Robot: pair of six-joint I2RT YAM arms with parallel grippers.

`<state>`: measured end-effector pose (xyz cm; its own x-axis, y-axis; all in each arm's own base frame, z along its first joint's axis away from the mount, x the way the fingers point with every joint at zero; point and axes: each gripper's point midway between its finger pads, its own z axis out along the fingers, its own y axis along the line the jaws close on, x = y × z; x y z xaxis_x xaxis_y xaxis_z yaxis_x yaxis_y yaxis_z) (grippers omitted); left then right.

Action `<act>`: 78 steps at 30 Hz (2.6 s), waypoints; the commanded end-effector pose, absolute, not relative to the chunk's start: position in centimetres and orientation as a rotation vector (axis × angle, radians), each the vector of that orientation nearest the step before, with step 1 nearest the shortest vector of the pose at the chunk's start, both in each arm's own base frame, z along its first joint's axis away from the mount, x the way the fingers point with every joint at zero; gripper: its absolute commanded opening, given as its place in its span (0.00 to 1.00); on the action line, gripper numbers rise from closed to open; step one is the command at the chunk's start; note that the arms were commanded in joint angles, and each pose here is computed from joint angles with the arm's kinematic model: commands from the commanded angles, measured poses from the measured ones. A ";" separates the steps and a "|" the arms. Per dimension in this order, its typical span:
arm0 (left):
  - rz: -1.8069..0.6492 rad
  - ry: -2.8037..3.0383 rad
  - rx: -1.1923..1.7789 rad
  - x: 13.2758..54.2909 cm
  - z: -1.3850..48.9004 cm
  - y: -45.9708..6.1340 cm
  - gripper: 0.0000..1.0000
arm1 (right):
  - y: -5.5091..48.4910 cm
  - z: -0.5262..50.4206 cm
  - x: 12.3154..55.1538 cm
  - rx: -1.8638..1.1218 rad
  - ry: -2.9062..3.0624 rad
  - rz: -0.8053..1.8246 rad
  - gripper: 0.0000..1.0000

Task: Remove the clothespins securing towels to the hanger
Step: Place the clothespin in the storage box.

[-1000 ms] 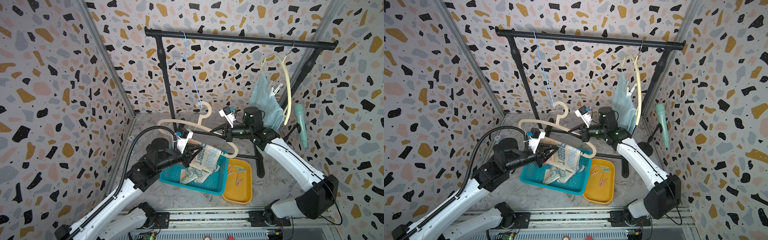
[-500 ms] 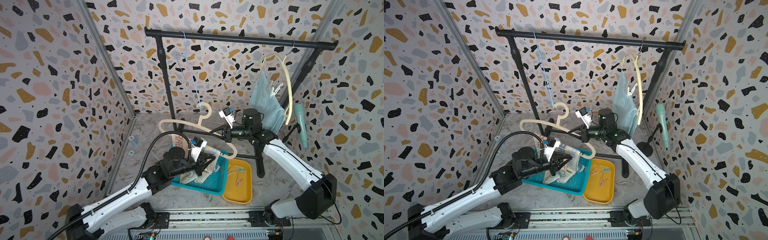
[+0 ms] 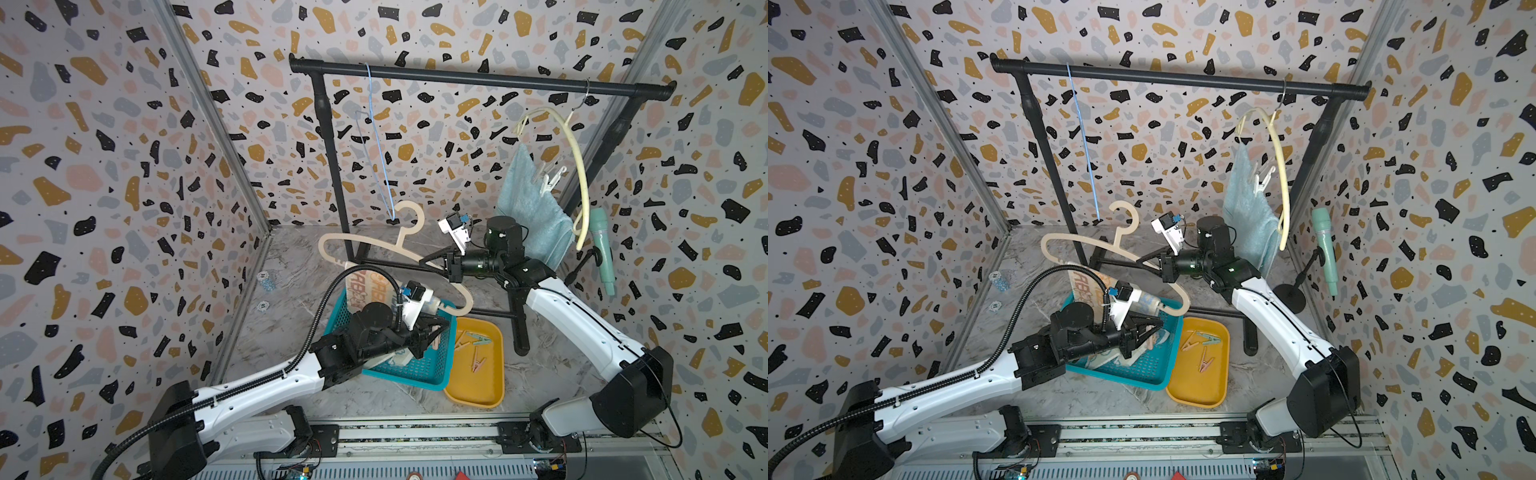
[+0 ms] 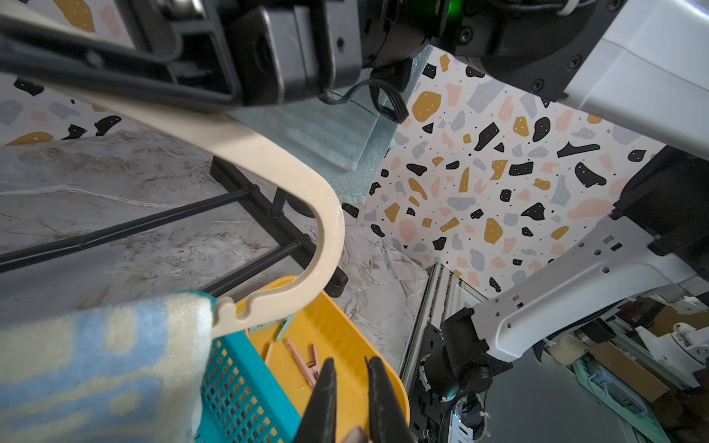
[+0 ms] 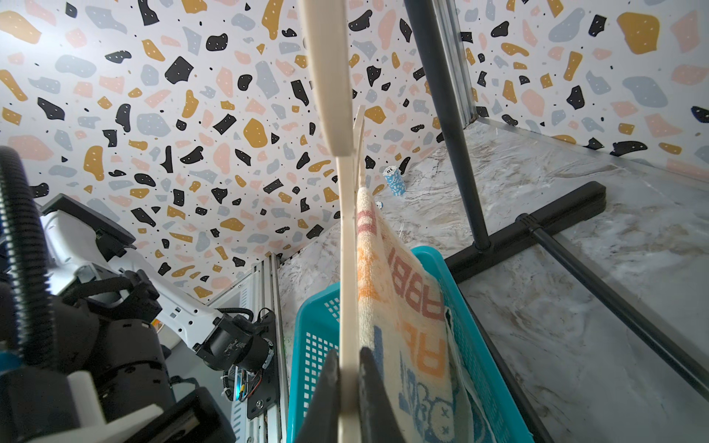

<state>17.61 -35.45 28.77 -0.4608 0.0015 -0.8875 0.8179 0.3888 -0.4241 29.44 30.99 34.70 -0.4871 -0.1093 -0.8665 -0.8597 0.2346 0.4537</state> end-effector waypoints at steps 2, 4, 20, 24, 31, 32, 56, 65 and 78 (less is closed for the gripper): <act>-1.217 1.719 0.666 17.7 29.4 -36.4 0.00 | 31.1 37.3 29.9 -0.905 1.692 1.299 0.00; -1.227 1.725 0.650 17.8 29.0 -36.7 0.00 | 31.2 37.2 29.9 -0.906 1.693 1.302 0.00; -1.276 1.763 0.582 17.2 25.8 -38.7 0.00 | 31.0 36.9 30.4 -0.882 1.693 1.311 0.00; -1.282 1.782 0.575 17.1 24.8 -39.4 0.00 | 31.1 36.9 30.4 -0.881 1.691 1.316 0.00; -1.272 1.811 0.579 16.9 23.4 -40.5 0.00 | 31.1 36.7 30.6 -0.874 1.700 1.307 0.00; -1.269 1.820 0.579 17.0 23.1 -40.6 0.00 | 31.1 36.7 30.5 -0.874 1.700 1.308 0.00; -1.323 1.944 0.575 16.9 19.6 -44.7 0.00 | 31.2 36.6 30.6 -0.878 1.693 1.322 0.00; -1.340 1.984 0.567 16.8 18.4 -45.7 0.04 | 31.1 36.9 30.5 -0.877 1.685 1.321 0.00; -1.348 1.983 0.565 16.9 18.8 -46.3 0.43 | 31.1 37.1 30.3 -0.881 1.682 1.326 0.00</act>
